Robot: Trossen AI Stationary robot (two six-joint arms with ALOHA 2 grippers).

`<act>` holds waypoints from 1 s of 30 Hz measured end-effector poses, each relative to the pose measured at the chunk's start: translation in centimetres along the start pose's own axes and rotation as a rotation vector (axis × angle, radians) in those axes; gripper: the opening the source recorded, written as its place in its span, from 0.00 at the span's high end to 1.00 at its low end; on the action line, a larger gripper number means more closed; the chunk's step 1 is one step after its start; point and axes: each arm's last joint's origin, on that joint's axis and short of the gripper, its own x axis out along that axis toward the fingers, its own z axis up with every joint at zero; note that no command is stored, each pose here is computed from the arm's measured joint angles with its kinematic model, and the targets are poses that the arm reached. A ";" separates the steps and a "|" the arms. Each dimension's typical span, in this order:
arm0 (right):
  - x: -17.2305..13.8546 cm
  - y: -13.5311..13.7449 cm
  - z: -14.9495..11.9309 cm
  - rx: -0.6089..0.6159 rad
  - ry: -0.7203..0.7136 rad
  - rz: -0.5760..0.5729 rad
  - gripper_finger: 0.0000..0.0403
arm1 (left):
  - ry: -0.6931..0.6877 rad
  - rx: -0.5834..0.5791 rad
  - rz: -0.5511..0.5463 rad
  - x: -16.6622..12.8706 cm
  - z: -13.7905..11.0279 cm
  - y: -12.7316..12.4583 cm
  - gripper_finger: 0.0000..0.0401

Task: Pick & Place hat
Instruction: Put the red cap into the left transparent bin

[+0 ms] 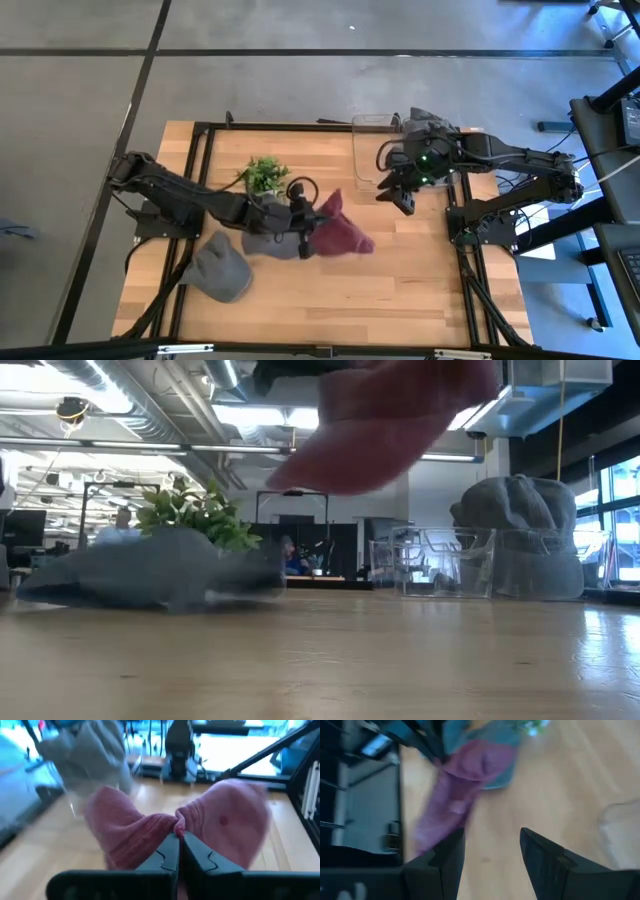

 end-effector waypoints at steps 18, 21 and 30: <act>3.6 -0.1 1.5 0.056 0.008 0.026 0.31 | -0.258 0.106 0.265 0.6 2.6 1.2 0.99; 4.2 -0.1 1.9 0.052 -0.013 0.019 0.27 | -0.265 0.039 0.263 0.7 2.7 1.5 0.99; 2.7 -0.2 2.9 0.052 -0.103 0.024 0.26 | -0.261 0.024 0.243 0.8 2.6 1.5 0.99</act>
